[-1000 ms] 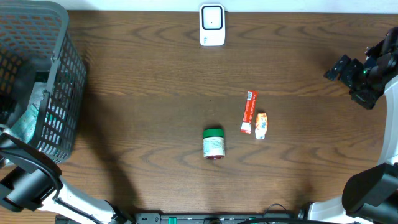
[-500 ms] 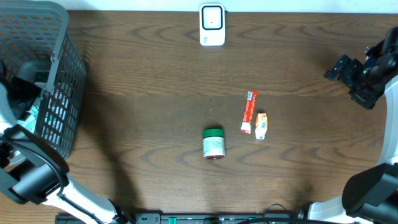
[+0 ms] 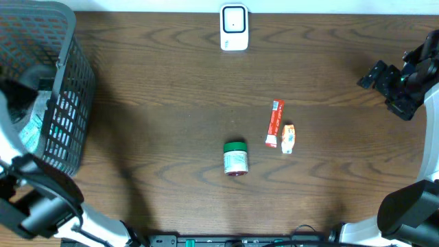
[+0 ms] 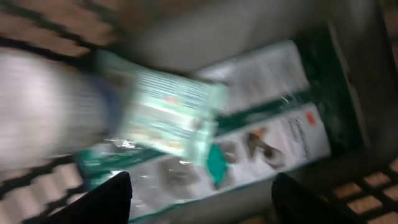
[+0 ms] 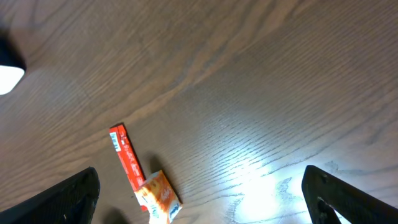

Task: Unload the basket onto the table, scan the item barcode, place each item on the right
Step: 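Grasp the white cotton-swab tub in the basket with the left gripper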

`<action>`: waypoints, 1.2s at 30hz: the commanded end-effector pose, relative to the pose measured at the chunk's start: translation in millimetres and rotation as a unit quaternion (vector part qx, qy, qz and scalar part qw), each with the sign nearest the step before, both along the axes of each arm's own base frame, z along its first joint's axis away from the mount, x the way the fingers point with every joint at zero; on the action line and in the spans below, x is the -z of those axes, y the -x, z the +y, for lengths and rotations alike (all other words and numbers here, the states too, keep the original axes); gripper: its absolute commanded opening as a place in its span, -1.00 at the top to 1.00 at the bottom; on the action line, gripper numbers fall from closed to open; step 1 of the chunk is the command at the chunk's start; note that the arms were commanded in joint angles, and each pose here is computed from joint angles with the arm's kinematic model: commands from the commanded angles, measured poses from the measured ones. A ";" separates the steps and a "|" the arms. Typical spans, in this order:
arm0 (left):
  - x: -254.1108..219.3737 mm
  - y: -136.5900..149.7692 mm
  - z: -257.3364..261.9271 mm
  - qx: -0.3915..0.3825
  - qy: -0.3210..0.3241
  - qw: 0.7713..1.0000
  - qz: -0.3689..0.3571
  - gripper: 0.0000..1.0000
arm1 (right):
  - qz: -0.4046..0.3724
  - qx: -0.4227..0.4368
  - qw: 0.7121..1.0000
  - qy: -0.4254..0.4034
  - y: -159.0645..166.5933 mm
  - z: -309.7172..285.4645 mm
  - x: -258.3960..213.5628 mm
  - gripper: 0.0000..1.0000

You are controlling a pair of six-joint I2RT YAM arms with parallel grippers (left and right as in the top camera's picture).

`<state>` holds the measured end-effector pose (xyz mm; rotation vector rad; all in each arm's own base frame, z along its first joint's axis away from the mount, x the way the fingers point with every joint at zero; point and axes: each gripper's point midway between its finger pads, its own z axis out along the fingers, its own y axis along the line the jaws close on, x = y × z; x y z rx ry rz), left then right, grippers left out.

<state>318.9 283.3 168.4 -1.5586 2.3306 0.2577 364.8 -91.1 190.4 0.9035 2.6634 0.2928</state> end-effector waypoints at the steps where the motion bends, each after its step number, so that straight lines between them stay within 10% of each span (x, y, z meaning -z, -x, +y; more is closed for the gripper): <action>1: -25.8 32.9 28.7 -0.061 -0.062 0.996 0.025 -0.51 | -0.017 0.007 1.000 0.004 -0.8 -2.1 -13.3 -0.98; 16: -8.9 104.3 71.6 -0.144 -0.073 0.983 0.092 -0.65 | -0.017 0.007 1.000 0.004 -0.9 -2.2 -13.4 -0.99; 36: 66.8 62.7 41.7 -0.071 0.052 0.993 0.081 -0.63 | -0.017 0.007 1.000 0.004 -0.8 -2.1 -13.3 -0.99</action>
